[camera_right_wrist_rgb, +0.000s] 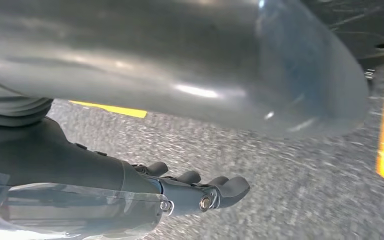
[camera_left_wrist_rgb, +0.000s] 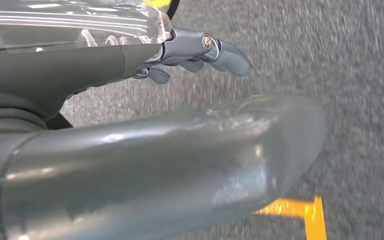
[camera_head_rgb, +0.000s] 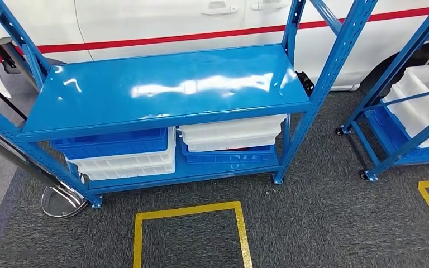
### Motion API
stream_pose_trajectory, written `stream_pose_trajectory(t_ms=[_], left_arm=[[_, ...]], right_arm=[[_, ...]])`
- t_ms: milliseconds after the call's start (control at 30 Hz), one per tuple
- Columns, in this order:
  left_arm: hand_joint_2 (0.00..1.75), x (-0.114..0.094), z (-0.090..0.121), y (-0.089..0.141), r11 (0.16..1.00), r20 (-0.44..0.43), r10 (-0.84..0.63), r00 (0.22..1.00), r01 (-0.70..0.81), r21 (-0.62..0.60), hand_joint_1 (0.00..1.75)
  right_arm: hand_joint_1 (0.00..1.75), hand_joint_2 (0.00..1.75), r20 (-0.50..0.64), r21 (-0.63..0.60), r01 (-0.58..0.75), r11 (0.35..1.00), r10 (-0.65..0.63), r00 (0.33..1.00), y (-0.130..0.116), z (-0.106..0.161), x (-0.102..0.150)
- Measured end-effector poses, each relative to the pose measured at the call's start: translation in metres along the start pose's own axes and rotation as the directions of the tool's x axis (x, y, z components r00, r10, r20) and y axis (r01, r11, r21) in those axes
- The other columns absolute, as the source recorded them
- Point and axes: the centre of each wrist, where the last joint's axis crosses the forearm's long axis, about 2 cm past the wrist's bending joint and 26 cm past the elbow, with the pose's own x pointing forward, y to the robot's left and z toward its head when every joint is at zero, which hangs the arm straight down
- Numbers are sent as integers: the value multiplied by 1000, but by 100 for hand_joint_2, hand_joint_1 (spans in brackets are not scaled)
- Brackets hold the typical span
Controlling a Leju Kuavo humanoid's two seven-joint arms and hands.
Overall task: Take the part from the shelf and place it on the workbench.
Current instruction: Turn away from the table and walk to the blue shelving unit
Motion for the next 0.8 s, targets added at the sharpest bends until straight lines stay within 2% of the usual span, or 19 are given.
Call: stream_pose_trajectory(t_ms=[133,300,800], left_arm=[[0,-1,-1,3,1000,-5,-1,1000,1,17,0],[0,-4,7,-5,1000,-12,0,1000,0,7,0],[0,-4,8,-6,1000,-34,7,999,-6,24,0]], right_arm=[[0,0,-2,-1,3,1000,-3,1000,0,0,0],[0,0,14,-10,3,1000,-3,1000,-3,-2,7],[0,0,3,-13,3,1000,-3,1000,-1,0,4]])
